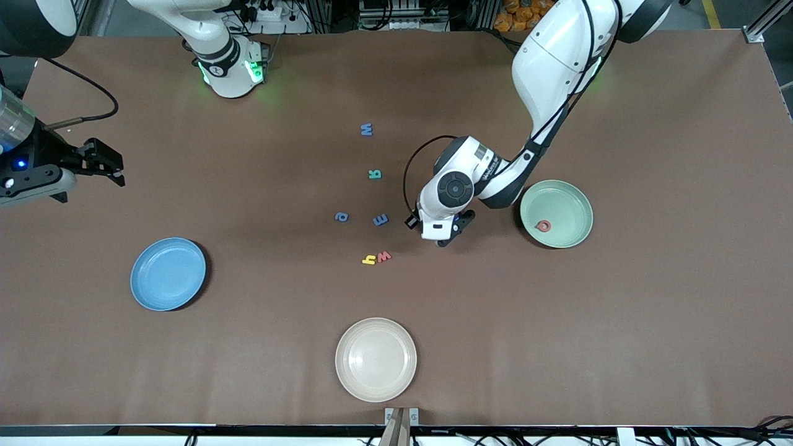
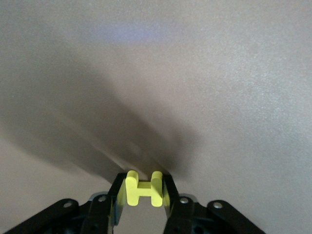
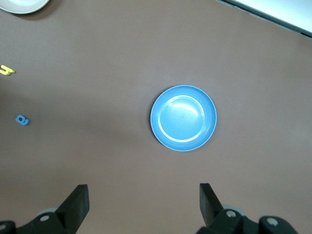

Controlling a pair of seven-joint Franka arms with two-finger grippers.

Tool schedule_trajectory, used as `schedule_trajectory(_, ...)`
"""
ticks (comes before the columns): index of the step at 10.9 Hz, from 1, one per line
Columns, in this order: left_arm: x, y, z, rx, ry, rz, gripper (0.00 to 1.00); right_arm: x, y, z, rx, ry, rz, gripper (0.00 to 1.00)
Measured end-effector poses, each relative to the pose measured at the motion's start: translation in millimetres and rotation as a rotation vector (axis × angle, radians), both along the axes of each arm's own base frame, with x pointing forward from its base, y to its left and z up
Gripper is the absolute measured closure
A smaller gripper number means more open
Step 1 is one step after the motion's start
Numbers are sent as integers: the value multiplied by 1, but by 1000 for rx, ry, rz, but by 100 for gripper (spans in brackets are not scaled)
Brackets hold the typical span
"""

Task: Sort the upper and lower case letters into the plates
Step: 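Grasp the yellow H with the left gripper and lift it toward the green plate, then release the H onto the green plate while the right gripper reaches the blue a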

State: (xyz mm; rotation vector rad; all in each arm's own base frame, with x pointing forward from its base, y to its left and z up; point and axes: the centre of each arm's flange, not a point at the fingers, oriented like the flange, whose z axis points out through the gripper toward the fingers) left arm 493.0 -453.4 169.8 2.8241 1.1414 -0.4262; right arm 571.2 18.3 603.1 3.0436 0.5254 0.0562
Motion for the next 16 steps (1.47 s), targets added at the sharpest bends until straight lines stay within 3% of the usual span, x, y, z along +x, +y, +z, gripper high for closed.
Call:
schedule_trajectory(2,0,0,1,0,0,0,66,-1,-9,6,-2,-9,9,0)
schedule_trajectory(4,5,11,0,8,33,-82,66,-2,-11,11,-2,-17,14,0)
schedule_trajectory(8,58,99,26,-17,136,-265,67,1,12,2,6,-1,46,0)
schedule_trajectory(11,71,129,77,-33,250,-403,67,10,101,-39,6,46,14,0)
schedule_trajectory(14,91,199,85,-122,262,-601,67,17,176,-96,-3,74,8,0)
schedule_trajectory(16,96,244,68,-125,270,-719,67,13,219,-140,-13,90,-48,0)
